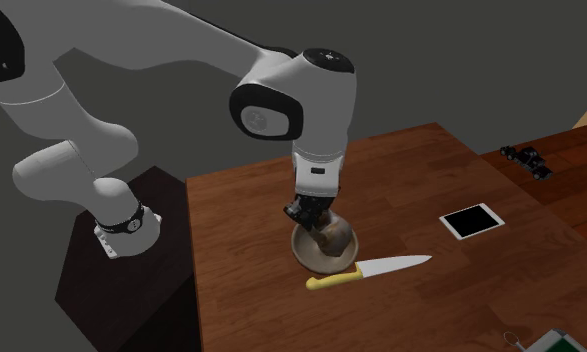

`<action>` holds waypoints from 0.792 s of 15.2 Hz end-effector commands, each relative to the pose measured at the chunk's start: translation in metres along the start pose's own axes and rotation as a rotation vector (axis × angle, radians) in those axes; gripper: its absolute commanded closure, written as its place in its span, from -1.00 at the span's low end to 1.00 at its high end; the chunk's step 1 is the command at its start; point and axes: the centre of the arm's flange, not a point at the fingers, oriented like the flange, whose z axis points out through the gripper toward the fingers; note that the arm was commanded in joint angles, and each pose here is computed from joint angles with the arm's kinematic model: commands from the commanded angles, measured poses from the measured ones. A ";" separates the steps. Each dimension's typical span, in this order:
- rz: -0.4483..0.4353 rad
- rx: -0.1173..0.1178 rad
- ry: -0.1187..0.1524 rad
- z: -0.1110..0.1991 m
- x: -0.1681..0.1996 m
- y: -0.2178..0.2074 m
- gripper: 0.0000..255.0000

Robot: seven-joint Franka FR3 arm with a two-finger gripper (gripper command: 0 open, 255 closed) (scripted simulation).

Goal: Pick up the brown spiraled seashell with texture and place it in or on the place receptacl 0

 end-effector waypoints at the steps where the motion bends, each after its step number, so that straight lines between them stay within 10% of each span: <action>1: 0.000 0.001 0.001 0.001 0.000 0.000 1.00; 5: 0.000 0.001 0.001 0.001 0.000 0.000 1.00; 6: 0.000 0.001 0.001 0.001 0.000 0.000 -1.00; 12: 0.000 0.001 0.001 -0.013 0.000 0.000 -1.00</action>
